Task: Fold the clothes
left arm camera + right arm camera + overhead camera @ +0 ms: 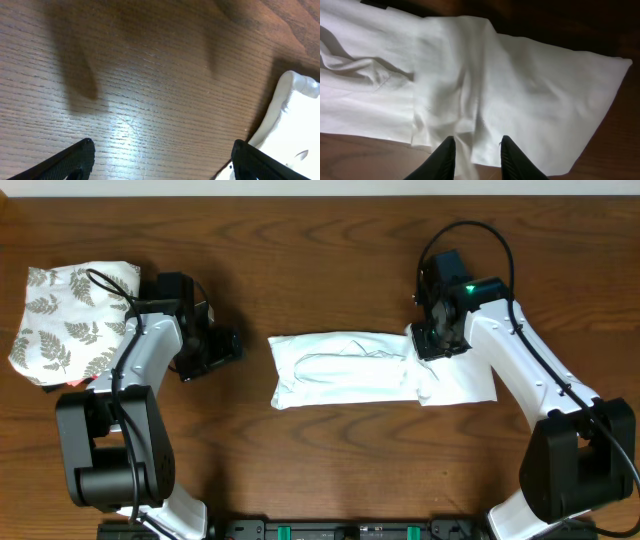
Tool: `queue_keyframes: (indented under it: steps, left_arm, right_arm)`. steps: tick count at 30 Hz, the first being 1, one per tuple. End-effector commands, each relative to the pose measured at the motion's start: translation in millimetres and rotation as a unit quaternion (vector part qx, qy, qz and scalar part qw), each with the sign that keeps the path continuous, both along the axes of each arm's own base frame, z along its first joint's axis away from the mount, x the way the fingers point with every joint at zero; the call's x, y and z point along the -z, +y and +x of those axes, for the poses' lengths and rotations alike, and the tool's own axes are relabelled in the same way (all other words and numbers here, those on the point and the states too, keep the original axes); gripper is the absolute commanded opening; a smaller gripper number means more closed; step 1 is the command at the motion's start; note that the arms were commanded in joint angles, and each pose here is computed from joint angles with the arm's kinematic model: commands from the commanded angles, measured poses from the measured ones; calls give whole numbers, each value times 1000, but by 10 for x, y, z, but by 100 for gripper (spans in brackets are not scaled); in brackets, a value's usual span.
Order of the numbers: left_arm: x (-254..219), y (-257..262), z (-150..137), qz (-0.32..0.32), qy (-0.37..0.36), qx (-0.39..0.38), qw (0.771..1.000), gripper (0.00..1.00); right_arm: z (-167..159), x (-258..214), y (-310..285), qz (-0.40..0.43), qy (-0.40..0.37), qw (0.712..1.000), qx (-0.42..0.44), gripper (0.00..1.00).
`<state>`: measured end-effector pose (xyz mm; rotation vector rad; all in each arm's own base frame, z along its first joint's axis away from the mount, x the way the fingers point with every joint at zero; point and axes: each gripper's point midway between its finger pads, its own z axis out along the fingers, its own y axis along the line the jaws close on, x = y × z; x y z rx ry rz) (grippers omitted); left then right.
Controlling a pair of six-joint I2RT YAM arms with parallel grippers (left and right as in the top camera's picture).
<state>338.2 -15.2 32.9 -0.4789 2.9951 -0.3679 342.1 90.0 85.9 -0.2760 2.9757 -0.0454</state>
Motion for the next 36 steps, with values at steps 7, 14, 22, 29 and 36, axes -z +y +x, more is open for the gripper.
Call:
queue_keyframes:
  steps: [7, 14, 22, 29, 36]
  left_arm:
    - [-29, 26, -34, 4, -2, -4, 1000, 88]
    - [-30, 26, -33, 4, -2, -4, 1000, 88]
    - [-28, 25, -44, 4, 0, -4, 1000, 88]
    - [-28, 24, -45, 4, 0, -4, 1000, 88]
    - [-28, 24, -51, 4, 1, -4, 1000, 88]
  right_arm:
    - [-17, 55, 18, -4, 6, 1000, -3, 25]
    - [-64, 240, 134, 13, 29, 999, -11, 4]
    - [10, 724, 300, 31, 54, 998, -21, 3]
    - [-64, 1112, 475, 52, 94, 994, -32, 1]
    - [70, 849, 511, 61, 61, 996, -21, 2]
